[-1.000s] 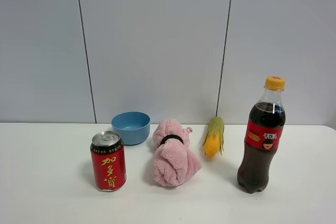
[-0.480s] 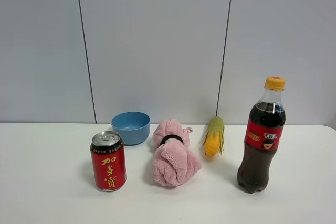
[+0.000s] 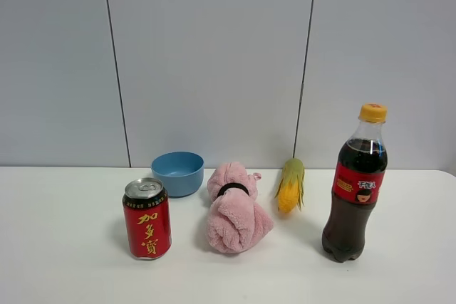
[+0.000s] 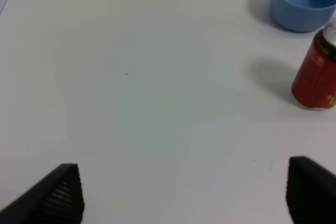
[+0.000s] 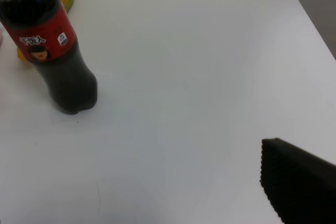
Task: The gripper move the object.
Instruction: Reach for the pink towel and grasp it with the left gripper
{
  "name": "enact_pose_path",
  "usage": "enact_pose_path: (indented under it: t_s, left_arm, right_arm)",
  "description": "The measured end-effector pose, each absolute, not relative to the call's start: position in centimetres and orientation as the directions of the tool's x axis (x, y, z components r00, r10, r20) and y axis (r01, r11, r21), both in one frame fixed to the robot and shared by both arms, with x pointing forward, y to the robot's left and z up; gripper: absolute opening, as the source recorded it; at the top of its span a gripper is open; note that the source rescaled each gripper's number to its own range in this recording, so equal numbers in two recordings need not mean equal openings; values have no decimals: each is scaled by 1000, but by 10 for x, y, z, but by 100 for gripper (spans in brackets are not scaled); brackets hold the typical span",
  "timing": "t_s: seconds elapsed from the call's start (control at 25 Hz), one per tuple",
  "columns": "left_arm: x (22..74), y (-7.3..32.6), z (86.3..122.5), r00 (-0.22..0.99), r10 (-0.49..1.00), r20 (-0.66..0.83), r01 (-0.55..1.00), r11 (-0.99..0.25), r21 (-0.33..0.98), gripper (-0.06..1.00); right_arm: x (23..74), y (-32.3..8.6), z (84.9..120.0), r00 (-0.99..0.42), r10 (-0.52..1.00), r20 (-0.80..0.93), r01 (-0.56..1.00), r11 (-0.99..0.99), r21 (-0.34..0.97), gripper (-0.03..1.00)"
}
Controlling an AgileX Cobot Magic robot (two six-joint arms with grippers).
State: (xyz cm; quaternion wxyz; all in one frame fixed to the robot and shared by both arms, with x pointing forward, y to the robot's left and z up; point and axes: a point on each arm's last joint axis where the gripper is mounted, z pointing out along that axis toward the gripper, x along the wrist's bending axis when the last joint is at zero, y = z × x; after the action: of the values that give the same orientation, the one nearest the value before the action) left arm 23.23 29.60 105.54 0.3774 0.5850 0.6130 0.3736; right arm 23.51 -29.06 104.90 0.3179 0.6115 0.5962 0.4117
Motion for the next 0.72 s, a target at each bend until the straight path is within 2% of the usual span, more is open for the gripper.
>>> enact_pose_path:
  t_s: [0.72]
  left_arm:
    - [232, 296, 1055, -31, 999, -26, 435, 36, 900, 71]
  right_arm:
    - [235, -291, 1049, -50, 991, 124, 467, -87, 880, 100]
